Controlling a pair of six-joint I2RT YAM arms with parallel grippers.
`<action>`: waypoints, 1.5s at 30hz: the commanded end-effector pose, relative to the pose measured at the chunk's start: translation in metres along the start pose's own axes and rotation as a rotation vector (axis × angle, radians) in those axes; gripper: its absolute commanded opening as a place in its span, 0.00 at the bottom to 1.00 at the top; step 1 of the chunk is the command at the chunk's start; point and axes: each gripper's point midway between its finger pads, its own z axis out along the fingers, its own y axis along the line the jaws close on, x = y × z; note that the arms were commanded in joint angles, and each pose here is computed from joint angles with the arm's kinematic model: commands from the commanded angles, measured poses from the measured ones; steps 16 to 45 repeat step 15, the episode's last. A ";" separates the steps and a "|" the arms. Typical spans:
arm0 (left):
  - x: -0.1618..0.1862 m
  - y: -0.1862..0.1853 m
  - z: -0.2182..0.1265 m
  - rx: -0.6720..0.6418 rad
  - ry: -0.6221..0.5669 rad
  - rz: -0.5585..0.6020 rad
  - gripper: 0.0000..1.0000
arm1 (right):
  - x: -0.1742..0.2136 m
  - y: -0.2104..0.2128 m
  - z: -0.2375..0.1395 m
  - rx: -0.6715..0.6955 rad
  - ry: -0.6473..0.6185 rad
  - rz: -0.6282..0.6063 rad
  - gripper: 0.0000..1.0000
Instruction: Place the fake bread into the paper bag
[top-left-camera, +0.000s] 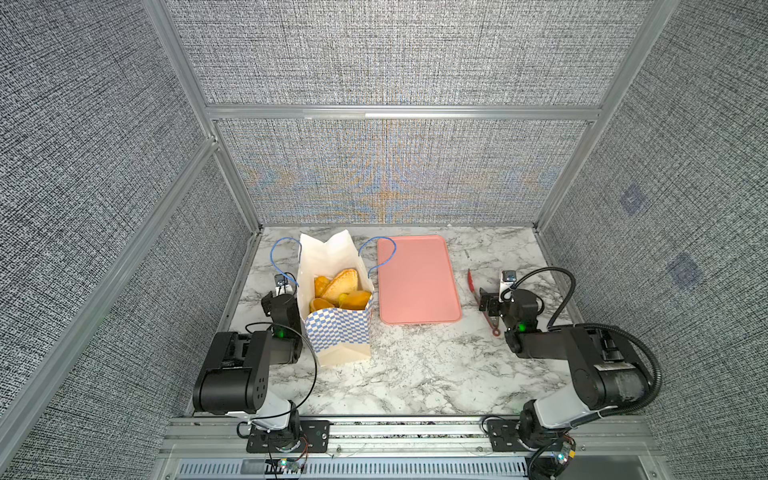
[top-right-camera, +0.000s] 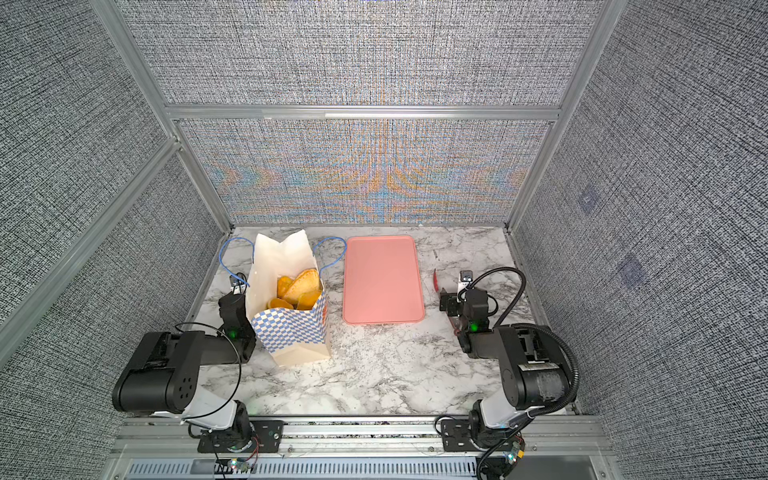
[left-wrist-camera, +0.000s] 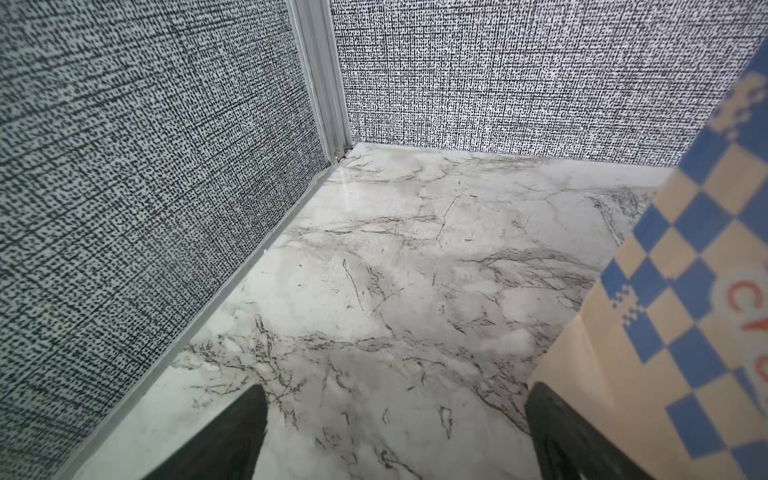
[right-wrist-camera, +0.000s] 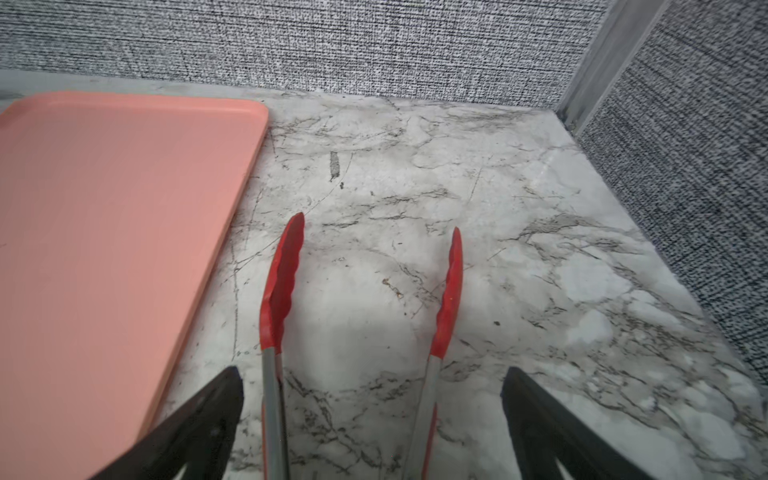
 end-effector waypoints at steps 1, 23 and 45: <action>-0.006 -0.001 0.000 0.007 -0.024 -0.003 0.98 | -0.004 0.000 -0.001 0.000 -0.016 0.010 0.99; -0.006 -0.001 0.001 0.006 -0.020 0.001 0.98 | -0.004 0.001 0.002 -0.007 -0.004 0.014 0.99; -0.006 -0.001 0.001 0.006 -0.020 0.001 0.98 | -0.004 0.001 0.002 -0.007 -0.004 0.014 0.99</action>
